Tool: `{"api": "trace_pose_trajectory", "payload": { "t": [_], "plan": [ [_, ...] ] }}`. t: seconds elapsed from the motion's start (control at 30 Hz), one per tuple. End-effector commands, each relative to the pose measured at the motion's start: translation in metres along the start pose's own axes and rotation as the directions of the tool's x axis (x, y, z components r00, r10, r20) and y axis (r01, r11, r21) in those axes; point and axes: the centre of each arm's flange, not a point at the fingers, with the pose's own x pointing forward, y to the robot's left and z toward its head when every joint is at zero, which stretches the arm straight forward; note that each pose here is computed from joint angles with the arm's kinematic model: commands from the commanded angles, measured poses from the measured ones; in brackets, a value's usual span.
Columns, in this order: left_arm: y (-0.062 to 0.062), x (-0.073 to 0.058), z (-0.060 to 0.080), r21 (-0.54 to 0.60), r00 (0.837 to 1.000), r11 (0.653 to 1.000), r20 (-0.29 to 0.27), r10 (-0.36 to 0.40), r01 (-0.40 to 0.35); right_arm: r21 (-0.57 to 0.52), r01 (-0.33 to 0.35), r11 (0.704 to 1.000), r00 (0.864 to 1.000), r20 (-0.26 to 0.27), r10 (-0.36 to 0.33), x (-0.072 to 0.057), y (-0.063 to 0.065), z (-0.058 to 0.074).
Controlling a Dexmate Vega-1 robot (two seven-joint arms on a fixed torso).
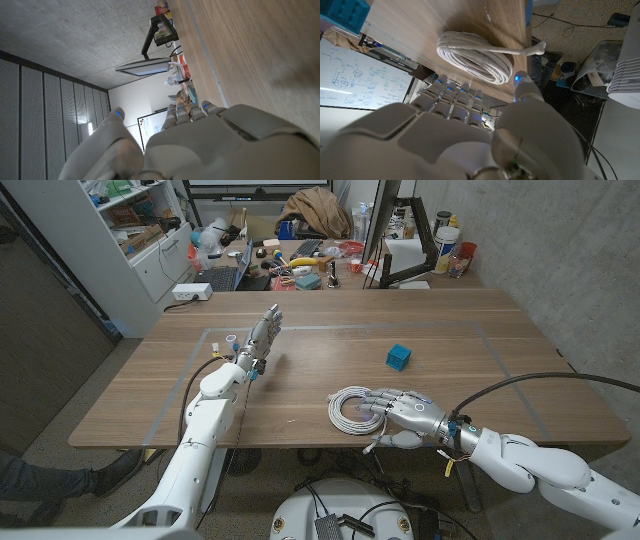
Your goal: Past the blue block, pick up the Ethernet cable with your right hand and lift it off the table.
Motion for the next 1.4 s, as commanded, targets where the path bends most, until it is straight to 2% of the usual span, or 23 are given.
{"api": "trace_pose_trajectory", "payload": {
  "t": [0.03, 0.47, 0.8, 1.4],
  "plan": [
    [-0.004, 0.004, -0.002, 0.0, 1.0, 1.0, -0.008, -0.005, 0.005, -0.004, 0.01, 1.0, 1.0, -0.004, -0.01, 0.004, 0.005, -0.004],
    [-0.003, 0.005, -0.001, 0.006, 1.0, 1.0, -0.012, -0.002, 0.002, 0.005, -0.008, 1.0, 1.0, 0.006, 0.008, 0.009, 0.012, -0.007],
    [-0.004, 0.007, -0.006, -0.001, 1.0, 1.0, -0.023, -0.004, 0.004, 0.014, -0.021, 1.0, 1.0, 0.016, 0.02, 0.013, 0.014, -0.01],
    [0.001, 0.008, -0.011, -0.006, 0.999, 1.0, -0.033, 0.008, -0.008, 0.014, -0.058, 0.998, 0.998, 0.028, 0.058, 0.018, 0.022, -0.013]
  ]
}}
